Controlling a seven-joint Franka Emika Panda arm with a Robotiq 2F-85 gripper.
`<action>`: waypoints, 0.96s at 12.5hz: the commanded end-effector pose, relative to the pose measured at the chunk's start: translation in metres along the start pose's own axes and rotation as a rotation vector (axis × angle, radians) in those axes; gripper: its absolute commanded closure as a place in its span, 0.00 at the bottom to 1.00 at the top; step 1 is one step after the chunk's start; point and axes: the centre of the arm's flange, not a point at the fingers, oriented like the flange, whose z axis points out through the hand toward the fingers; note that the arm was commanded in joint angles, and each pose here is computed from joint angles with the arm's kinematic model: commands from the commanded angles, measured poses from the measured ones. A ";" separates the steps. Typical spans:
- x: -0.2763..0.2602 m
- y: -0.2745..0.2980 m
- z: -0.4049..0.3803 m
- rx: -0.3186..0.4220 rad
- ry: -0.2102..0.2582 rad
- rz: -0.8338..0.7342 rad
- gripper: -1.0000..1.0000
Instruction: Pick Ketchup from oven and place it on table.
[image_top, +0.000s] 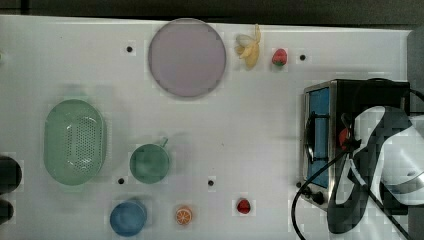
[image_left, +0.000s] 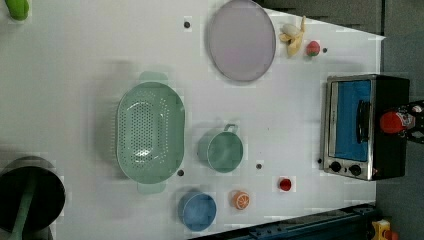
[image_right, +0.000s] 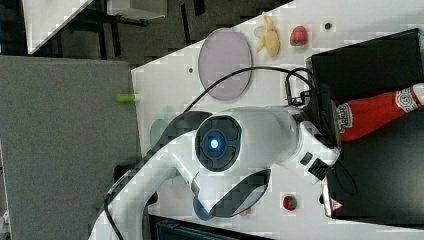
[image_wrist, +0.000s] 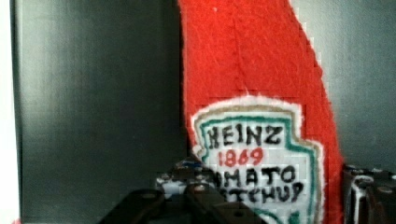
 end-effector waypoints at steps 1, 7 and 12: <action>0.005 -0.015 -0.052 0.085 0.057 0.002 0.36; -0.073 -0.055 -0.175 0.093 0.071 -0.275 0.36; -0.208 -0.072 -0.224 0.062 -0.049 -0.520 0.36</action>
